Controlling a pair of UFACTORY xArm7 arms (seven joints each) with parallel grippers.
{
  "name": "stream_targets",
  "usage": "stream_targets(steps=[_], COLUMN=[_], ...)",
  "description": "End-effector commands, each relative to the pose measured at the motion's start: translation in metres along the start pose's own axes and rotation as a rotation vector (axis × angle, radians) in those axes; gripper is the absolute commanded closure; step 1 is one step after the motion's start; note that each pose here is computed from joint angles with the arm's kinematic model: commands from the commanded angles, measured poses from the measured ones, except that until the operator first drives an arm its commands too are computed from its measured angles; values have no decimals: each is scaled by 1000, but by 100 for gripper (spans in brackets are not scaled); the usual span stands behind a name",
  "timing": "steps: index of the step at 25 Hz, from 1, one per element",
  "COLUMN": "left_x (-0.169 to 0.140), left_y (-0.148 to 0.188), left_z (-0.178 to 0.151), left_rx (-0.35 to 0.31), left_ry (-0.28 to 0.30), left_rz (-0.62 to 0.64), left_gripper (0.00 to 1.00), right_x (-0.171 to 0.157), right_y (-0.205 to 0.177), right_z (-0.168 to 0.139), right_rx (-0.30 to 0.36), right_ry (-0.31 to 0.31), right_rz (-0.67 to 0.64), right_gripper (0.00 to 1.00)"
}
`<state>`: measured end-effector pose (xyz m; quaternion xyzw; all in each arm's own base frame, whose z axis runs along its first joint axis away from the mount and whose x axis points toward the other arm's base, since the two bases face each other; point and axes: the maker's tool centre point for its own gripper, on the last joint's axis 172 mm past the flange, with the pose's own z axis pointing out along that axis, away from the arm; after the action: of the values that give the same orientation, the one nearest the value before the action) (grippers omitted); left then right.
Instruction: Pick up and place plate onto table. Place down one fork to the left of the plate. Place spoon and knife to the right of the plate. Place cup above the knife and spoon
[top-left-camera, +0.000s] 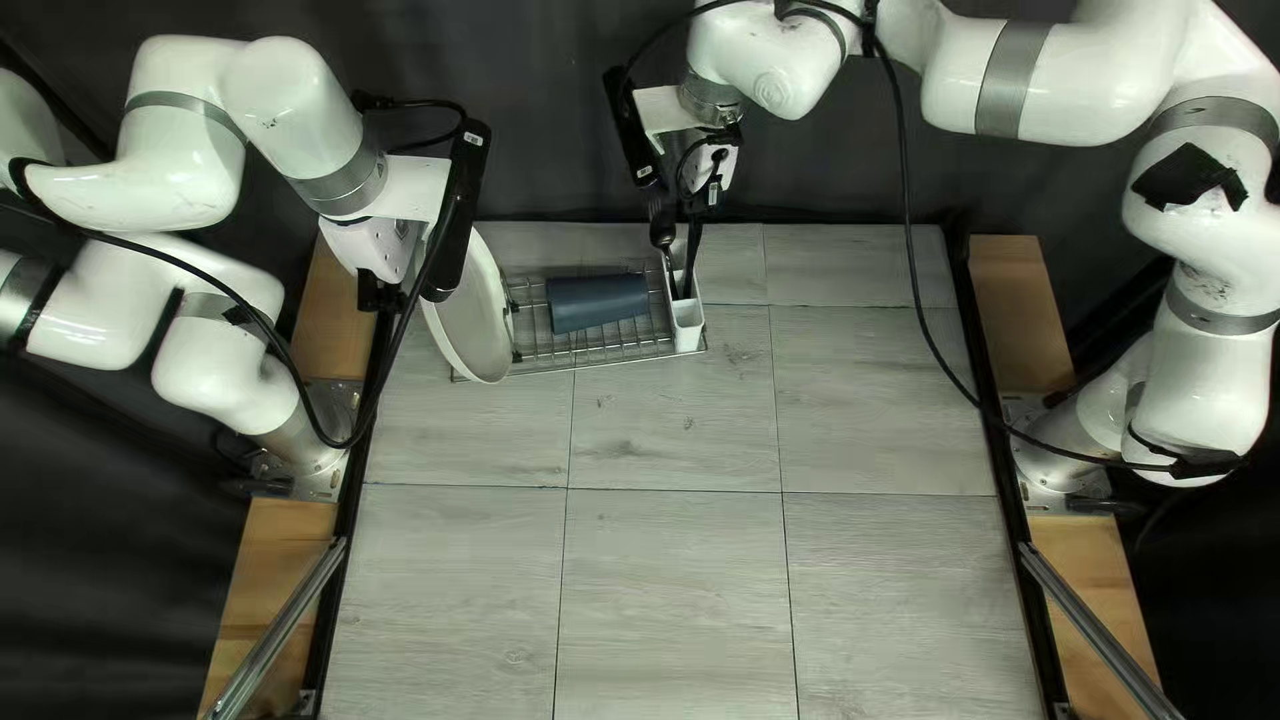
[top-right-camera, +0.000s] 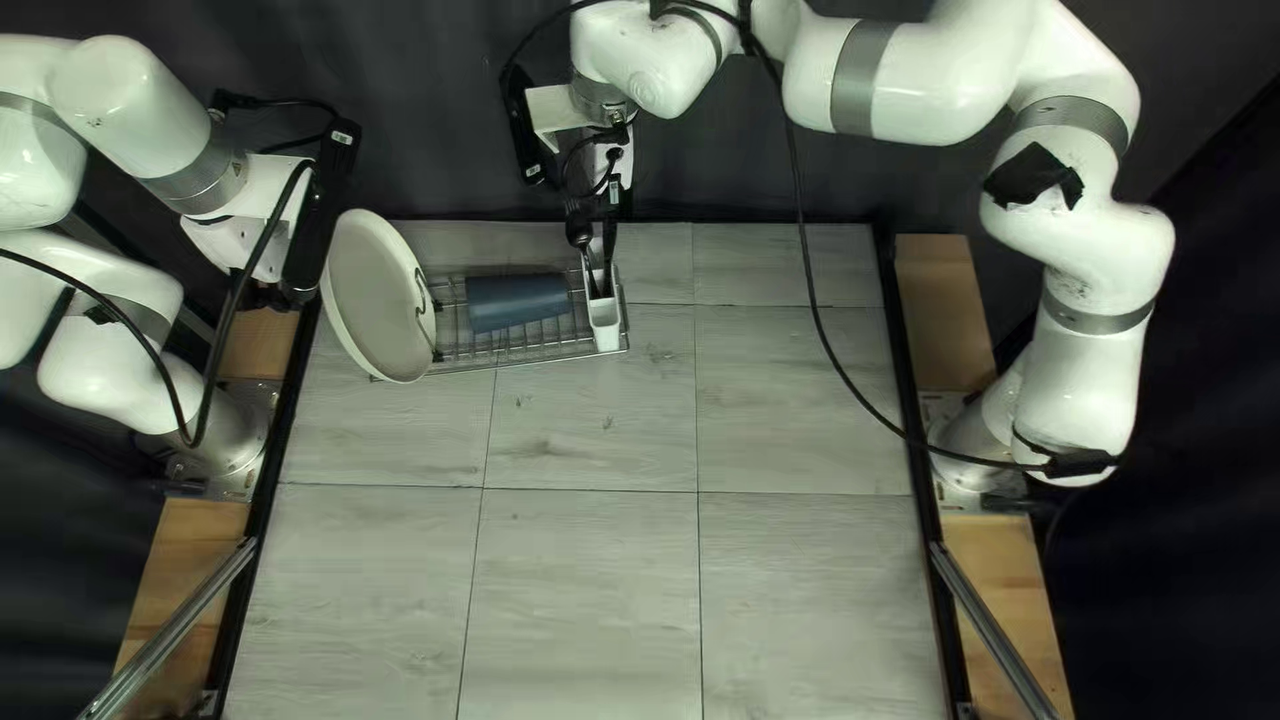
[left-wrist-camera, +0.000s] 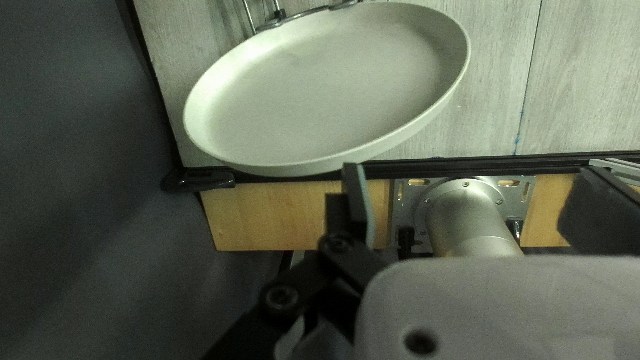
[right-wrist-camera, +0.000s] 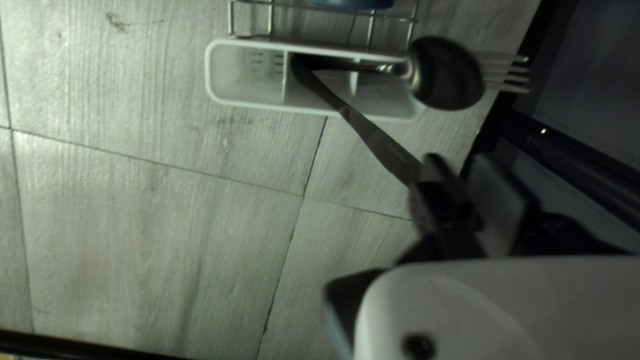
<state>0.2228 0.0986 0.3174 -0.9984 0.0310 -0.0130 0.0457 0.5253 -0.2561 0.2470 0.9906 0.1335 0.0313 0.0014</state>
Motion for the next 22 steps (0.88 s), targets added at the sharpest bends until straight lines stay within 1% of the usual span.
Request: stream_targets(steps=[1,5,8,10,11,12,15,19,22], left_x=[0,0,0,0,0,0,0,0,0], left_y=[0,0,0,0,0,0,0,0,0], left_z=[0,0,0,0,0,0,0,0,0], left_rx=[0,0,0,0,0,0,0,0,0], left_ry=[0,0,0,0,0,0,0,0,0], left_rz=[0,0,0,0,0,0,0,0,0], left_gripper=[0,0,0,0,0,0,0,0,0], right_x=[1,1,0,-2,-2,-2,-6,-4,0], right_y=[-24,-36,-40,-39,-37,-37,-42,-82,-95], right_z=[-28,-47,-71,-76,-76,-75,-67,-46,-36], right_rx=[-16,-32,-44,-48,-52,-54,-70,-128,-148], right_ry=[-10,-25,-46,-59,-65,-69,-62,-23,-19], right_rz=[1,3,18,23,26,26,23,-13,-10], right_gripper=[100,100,100,100,5,0,0,0,0])
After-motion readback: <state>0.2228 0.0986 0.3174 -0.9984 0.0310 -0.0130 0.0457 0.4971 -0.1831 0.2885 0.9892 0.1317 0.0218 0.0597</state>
